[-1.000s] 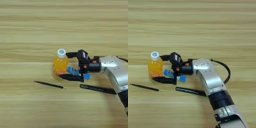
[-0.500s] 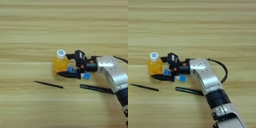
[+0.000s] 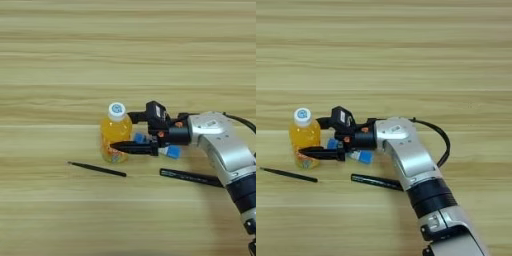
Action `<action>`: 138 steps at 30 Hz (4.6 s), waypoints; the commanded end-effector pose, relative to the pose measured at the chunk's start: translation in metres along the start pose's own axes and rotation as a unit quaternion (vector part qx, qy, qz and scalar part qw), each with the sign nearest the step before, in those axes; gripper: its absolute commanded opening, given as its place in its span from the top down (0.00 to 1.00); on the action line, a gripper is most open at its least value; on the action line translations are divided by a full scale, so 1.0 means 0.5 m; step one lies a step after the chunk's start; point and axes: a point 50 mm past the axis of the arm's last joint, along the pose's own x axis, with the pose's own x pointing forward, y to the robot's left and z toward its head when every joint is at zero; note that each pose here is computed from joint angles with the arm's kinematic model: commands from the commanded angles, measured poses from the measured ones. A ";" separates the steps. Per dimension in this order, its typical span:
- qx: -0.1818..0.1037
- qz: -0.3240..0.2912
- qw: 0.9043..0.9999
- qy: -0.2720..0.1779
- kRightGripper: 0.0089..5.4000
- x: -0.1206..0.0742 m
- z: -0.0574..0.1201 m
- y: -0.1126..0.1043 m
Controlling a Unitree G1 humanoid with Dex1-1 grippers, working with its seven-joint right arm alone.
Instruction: Move the objects on the table
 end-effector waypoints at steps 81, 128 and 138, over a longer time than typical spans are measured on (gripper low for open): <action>0.023 -0.287 0.957 -0.031 0.00 -0.149 0.014 -0.177; 0.025 -0.231 0.970 0.071 0.00 -0.235 -0.056 -0.099; 0.020 -0.227 0.970 0.087 0.00 -0.227 -0.062 -0.099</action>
